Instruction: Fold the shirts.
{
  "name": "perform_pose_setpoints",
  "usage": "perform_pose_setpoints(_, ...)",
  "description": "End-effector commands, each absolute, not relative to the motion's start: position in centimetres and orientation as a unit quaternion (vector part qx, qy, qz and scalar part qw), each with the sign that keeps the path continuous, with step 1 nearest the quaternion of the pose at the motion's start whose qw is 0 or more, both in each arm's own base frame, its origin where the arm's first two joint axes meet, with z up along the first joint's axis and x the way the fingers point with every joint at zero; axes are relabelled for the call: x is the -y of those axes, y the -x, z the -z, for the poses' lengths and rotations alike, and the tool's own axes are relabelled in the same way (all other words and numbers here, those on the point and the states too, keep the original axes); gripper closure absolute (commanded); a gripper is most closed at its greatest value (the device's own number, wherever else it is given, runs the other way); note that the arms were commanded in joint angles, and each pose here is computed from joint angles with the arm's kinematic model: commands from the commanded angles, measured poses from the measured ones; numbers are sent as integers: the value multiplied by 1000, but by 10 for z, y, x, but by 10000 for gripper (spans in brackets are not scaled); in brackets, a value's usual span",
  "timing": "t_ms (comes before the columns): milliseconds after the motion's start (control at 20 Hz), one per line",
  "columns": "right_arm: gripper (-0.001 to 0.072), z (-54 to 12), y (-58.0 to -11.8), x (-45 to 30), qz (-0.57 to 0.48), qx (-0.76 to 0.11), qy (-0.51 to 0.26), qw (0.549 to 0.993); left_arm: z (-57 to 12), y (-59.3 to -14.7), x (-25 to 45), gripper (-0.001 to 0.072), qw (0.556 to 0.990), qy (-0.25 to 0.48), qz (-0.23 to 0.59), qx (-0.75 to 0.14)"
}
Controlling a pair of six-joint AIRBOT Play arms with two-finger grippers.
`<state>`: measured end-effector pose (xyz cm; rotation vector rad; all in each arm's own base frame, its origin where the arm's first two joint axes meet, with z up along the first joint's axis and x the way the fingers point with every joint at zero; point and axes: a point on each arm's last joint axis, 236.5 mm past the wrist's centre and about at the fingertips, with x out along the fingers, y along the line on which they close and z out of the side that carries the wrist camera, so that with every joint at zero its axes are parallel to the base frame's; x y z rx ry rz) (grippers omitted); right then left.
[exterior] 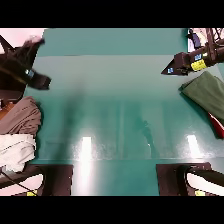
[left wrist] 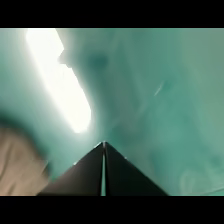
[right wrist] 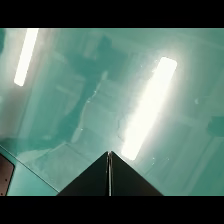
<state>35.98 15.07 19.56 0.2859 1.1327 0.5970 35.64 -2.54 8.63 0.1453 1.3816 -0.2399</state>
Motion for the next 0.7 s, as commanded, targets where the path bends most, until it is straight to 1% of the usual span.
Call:
perform_pose_setpoints(0, 692, -196, -359, -151, -282, -525, -127, 793, -38, -309, -61, 216, 695, -83, -20, -714)
perform_pose_setpoints(50, 692, -196, -359, -151, -282, -525, -127, 793, -26, -303, -79, 84, 690, -63, -52, -719)
perform_pose_setpoints(150, 692, -196, -360, -151, -282, -524, -127, 794, -9, -297, -105, 86, 692, -38, -81, -717)
perform_pose_setpoints(300, 692, -196, -360, -151, -282, -524, -127, 794, 8, -302, -130, 85, 712, -19, -106, -694)
perform_pose_setpoints(500, 692, -196, -360, -151, -282, -524, -127, 793, 26, -318, -138, 86, 738, -27, -109, -665)
perform_pose_setpoints(650, 692, -196, -359, -151, -282, -525, -127, 793, 34, -324, -140, 86, 742, -30, -108, -661)
